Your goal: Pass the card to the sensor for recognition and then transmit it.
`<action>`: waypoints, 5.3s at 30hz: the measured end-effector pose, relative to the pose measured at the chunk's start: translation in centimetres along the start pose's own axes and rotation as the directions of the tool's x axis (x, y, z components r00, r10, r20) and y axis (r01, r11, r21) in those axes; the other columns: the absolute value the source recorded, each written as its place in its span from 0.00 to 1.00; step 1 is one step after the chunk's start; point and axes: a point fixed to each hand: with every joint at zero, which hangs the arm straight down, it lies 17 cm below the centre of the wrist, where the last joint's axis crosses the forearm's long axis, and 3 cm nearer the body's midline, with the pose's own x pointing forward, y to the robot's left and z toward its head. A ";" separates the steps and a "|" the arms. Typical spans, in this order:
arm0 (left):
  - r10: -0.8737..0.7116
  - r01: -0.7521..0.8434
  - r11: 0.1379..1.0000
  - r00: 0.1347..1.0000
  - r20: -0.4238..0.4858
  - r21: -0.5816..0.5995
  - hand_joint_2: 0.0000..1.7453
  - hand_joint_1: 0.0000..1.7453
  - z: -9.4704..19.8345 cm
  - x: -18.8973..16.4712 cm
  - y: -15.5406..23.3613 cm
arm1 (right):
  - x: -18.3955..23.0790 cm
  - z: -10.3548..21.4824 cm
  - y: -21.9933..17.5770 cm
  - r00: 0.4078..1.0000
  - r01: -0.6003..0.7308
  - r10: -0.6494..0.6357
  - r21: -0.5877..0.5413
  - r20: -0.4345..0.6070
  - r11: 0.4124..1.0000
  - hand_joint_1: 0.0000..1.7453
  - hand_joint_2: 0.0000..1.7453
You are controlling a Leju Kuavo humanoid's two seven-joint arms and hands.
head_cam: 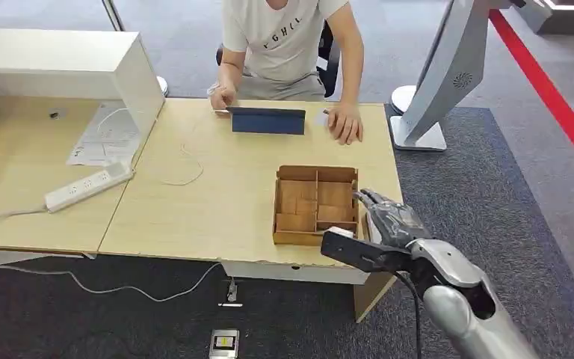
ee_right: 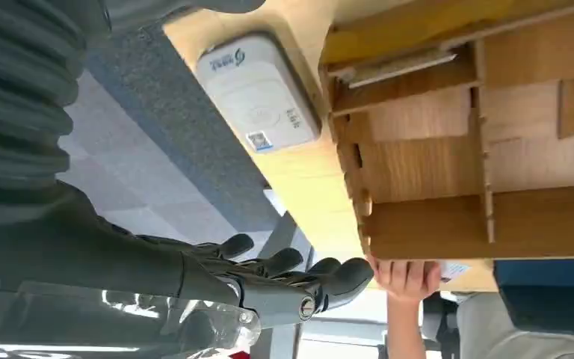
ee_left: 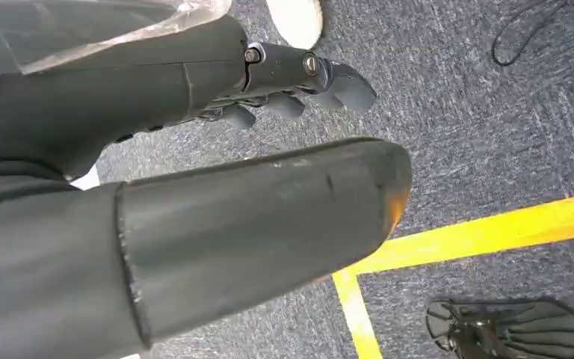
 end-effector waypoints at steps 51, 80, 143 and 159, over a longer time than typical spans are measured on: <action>-0.014 0.014 1.000 1.000 0.002 0.014 0.00 0.00 -0.1 0.1 0.2 | -9.2 -1.7 2.5 0.978 -0.111 0.100 -0.052 -0.183 0.992 0.00 1.00; -0.009 0.009 1.000 1.000 0.006 0.016 0.00 0.00 -0.1 0.2 0.3 | -6.4 1.3 2.8 0.988 -0.095 0.085 -0.076 -0.126 0.993 0.00 1.00; -0.066 0.066 0.998 0.997 0.028 -0.008 0.00 0.00 -0.1 2.2 0.0 | -0.2 -0.4 0.6 0.989 -0.128 0.125 -0.024 -0.079 0.992 0.00 1.00; -0.068 0.068 0.997 0.997 0.025 -0.021 0.00 0.00 -0.1 2.4 -0.3 | 4.2 -0.8 0.9 0.994 -0.112 0.112 -0.032 -0.016 0.993 0.00 1.00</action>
